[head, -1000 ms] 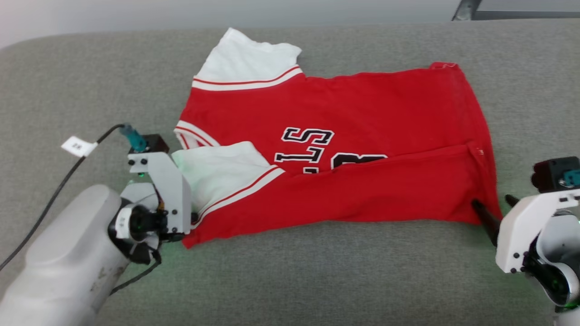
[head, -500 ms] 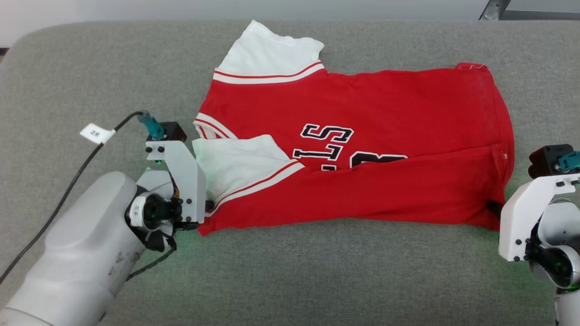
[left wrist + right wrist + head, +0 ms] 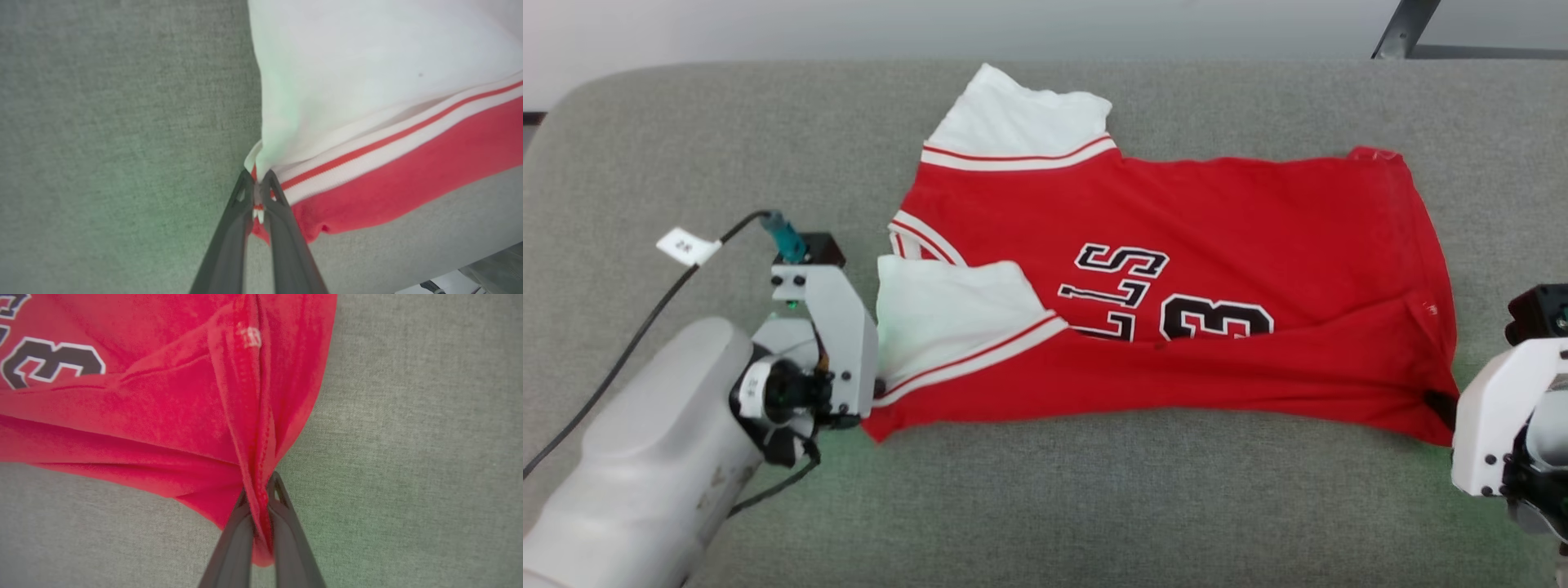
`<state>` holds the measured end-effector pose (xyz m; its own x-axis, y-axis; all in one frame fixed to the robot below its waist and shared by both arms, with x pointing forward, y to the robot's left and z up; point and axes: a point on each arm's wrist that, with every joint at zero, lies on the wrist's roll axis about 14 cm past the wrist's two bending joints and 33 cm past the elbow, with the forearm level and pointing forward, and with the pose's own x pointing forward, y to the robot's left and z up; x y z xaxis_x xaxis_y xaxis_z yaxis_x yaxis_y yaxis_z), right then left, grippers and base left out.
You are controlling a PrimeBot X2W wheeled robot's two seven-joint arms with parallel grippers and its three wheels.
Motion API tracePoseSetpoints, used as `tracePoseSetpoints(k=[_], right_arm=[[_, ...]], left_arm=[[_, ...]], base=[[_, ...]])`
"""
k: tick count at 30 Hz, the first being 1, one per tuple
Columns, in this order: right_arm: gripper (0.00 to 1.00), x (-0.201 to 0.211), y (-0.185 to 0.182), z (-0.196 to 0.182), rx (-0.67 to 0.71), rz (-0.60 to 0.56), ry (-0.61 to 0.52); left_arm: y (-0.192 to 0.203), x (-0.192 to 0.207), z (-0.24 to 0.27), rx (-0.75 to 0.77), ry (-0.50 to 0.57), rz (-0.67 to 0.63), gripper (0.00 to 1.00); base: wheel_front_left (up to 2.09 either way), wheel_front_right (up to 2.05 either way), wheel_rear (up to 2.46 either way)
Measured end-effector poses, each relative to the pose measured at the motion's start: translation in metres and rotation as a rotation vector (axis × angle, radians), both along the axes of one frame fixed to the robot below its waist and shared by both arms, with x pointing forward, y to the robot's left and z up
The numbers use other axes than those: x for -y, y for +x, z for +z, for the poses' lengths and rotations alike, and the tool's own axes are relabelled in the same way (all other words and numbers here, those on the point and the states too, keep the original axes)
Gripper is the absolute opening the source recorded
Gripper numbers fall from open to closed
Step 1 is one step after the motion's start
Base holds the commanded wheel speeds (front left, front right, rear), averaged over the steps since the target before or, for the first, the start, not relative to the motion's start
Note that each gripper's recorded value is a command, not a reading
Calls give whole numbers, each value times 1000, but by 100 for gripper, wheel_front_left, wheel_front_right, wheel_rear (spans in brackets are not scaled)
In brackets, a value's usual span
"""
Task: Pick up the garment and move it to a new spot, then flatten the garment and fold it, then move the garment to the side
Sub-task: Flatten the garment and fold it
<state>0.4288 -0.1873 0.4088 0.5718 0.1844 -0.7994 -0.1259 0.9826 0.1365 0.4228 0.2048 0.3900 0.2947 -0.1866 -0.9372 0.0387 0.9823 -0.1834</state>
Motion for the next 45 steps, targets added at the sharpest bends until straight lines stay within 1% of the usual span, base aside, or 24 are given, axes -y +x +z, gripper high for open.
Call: tracePoseSetpoints(k=[8,17,23,28,29,30,31,33,34,35,36,37,42,45], right_arm=[[0,3,-19,7,-9,6,9],[0,6,-51,0,-72,2,27],[0,12,-63,-5,-91,-25,37],[0,11,-67,-11,-107,-34,45],[0,11,-67,-12,-109,-34,44],[0,11,-67,-13,-109,-34,45],[14,10,-67,-13,-107,-34,46],[33,10,-65,-12,-100,-26,42],[68,9,-65,-12,-96,-19,38],[68,10,-64,-11,-86,-17,34],[100,11,-63,-9,-75,-15,28],[100,12,-62,-8,-64,-15,25],[100,16,-61,0,-17,-18,22],[100,19,-61,6,23,-27,22]], left_arm=[[-30,-10,4,-51,39,0,0],[-72,-10,5,-129,67,-7,0],[-90,0,2,-156,60,-19,0],[-94,4,0,-175,58,-20,0],[-94,4,-1,-175,58,-21,8],[-93,4,-1,-175,58,-22,22],[-93,5,0,-173,59,-21,38],[-92,4,0,-169,60,-13,47],[-91,4,1,-162,64,-13,83],[-90,3,1,-156,69,-11,83],[-89,2,2,-153,72,-10,92],[-89,0,3,-146,78,-11,100],[-80,-1,13,-100,87,-19,100],[-64,-1,29,-29,85,-15,100]], base=[[0,0,0],[0,0,0],[0,0,0],[0,0,0],[0,0,0],[0,0,0],[0,0,0],[0,0,0],[0,0,0],[0,0,0],[0,0,0],[0,0,0],[0,0,0],[0,0,0]])
